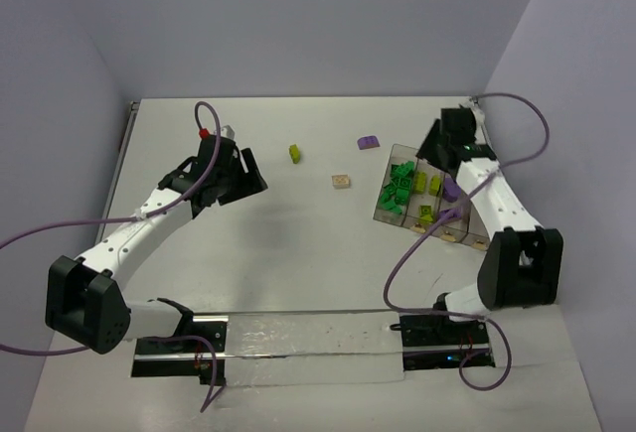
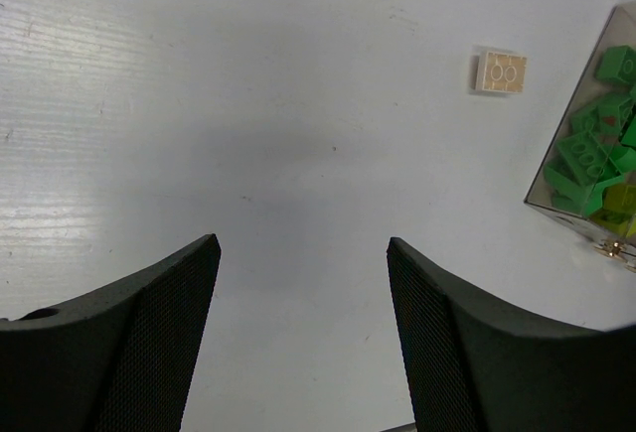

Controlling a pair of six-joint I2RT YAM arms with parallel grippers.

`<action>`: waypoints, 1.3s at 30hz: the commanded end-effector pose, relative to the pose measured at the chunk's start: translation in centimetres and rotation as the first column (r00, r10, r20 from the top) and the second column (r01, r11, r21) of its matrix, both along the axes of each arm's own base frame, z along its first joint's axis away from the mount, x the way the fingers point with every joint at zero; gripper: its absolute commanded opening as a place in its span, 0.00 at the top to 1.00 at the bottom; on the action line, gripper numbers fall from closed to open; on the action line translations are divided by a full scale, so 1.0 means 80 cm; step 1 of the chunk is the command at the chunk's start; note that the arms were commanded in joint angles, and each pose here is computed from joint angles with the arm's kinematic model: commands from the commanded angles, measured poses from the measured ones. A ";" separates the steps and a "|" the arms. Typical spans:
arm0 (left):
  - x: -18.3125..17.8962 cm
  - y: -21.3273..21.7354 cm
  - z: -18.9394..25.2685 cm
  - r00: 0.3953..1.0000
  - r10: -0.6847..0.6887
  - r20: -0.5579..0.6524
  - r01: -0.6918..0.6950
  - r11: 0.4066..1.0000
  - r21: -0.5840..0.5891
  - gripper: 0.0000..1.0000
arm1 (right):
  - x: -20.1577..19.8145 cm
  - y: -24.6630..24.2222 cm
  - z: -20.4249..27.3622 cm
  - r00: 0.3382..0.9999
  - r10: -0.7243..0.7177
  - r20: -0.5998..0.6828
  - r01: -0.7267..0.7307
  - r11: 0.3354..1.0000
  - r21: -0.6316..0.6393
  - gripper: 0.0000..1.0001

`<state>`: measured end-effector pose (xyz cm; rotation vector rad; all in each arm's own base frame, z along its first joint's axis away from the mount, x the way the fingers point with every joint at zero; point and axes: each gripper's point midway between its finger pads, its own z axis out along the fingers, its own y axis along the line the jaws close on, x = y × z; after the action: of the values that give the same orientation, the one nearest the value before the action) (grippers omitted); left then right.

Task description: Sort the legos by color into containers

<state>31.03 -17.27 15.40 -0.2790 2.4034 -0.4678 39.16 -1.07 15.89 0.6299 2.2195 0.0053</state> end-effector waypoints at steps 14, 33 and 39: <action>0.011 0.000 0.032 0.997 0.018 0.076 -0.018 1.000 -0.007 0.24 | 0.204 0.195 -0.035 0.968 0.228 -0.106 -0.220 0.972 0.086 0.28; 0.005 0.008 0.021 0.998 0.025 0.065 -0.026 1.000 0.018 0.24 | 0.253 0.214 -0.120 0.958 0.242 -0.150 -0.224 0.966 0.131 0.36; 0.006 0.006 0.019 0.998 0.024 0.059 -0.025 1.000 0.016 0.24 | 0.233 0.218 -0.130 0.941 0.284 -0.186 -0.264 0.956 0.128 0.37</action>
<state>31.15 -16.70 15.70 -0.2914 2.3842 -0.4274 58.36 16.39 4.36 0.4195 2.5021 0.1922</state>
